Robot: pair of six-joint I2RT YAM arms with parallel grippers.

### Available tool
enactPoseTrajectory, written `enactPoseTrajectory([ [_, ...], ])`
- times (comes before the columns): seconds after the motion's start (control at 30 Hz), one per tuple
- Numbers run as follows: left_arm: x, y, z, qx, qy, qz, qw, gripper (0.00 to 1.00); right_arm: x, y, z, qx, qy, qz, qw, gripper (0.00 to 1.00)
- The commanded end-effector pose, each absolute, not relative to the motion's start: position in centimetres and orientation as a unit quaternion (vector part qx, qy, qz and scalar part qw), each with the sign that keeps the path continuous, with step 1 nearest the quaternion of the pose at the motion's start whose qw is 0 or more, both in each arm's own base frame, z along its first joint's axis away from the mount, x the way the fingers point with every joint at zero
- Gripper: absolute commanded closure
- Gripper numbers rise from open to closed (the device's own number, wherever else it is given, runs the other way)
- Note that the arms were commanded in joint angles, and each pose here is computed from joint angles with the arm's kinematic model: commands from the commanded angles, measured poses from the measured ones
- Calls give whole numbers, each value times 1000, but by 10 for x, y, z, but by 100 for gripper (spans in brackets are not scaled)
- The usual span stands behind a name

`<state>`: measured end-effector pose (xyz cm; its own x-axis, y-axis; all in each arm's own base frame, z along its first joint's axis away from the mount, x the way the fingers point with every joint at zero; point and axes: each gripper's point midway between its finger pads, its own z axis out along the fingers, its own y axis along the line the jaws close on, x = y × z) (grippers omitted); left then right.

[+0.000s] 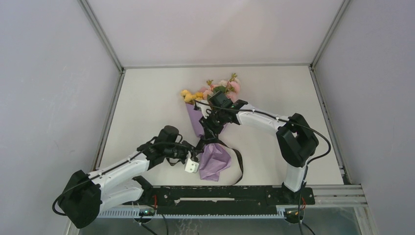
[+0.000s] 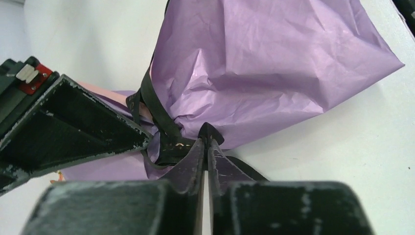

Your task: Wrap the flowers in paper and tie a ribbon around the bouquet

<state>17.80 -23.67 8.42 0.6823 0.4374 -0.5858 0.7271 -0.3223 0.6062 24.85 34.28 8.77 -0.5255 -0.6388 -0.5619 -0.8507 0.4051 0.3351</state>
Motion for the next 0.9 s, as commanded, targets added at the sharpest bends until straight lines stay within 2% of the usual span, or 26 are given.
enactPoseTrajectory([
  [0.0, 184, -236, 88, 804, 350, -135, 462, 99, 269, 351, 98, -471, 804, 296, 212, 66],
  [0.1, 190, -231, 91, 800, 366, -122, 459, 100, 270, 349, 104, -469, 803, 302, 211, 89],
  [0.17, 193, -224, 91, 801, 376, -114, 451, 100, 269, 345, 112, -468, 802, 306, 212, 98],
  [0.2, 195, -219, 91, 803, 379, -112, 445, 100, 267, 343, 117, -466, 801, 308, 213, 100],
  [0.37, 219, -190, 91, 797, 411, -90, 434, 100, 258, 331, 131, -450, 803, 331, 206, 100],
  [0.87, 262, -173, 83, 775, 432, -46, 459, 100, 235, 327, 132, -440, 793, 387, 164, 100],
])
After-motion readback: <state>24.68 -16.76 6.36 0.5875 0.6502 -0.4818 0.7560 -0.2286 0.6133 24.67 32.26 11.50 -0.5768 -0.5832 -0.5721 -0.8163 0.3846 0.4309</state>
